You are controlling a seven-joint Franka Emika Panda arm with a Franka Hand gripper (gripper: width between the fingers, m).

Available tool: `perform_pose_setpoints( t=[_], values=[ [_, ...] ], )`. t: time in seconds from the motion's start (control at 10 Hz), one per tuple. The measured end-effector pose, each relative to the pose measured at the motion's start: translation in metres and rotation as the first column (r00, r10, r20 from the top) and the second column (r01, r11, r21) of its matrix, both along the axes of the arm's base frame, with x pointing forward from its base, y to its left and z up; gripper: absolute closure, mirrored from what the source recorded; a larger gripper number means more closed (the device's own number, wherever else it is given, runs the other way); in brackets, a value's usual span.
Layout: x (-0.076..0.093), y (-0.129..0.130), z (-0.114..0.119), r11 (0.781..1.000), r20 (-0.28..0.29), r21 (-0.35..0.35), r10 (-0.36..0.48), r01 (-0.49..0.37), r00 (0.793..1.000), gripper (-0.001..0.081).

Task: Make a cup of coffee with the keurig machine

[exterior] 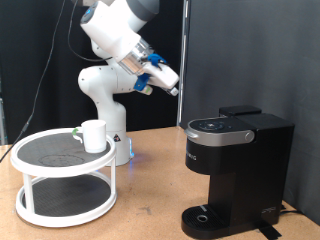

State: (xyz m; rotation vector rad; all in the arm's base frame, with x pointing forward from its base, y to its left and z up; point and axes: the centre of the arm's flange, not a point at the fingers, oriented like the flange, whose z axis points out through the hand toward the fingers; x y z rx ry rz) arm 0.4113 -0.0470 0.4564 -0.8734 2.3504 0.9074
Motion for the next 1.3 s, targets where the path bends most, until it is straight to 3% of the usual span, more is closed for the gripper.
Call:
perform_pose_setpoints(
  t=[0.2,0.5,0.7,0.9,1.3],
  values=[
    [-0.017,-0.024,0.001,0.999,-0.004,0.023,-0.024,0.024,1.0,0.0806],
    [-0.048,-0.058,0.003,0.998,-0.018,-0.008,0.067,-0.067,0.998,0.0806],
    [-0.055,-0.062,0.003,0.997,-0.016,-0.01,0.08,-0.08,0.997,0.0806],
    [-0.056,-0.07,0.001,0.999,-0.016,-0.003,0.036,-0.036,0.999,0.0806],
    [-0.09,-0.119,-0.006,0.994,-0.04,0.05,-0.096,0.098,0.995,0.0806]
  ],
)
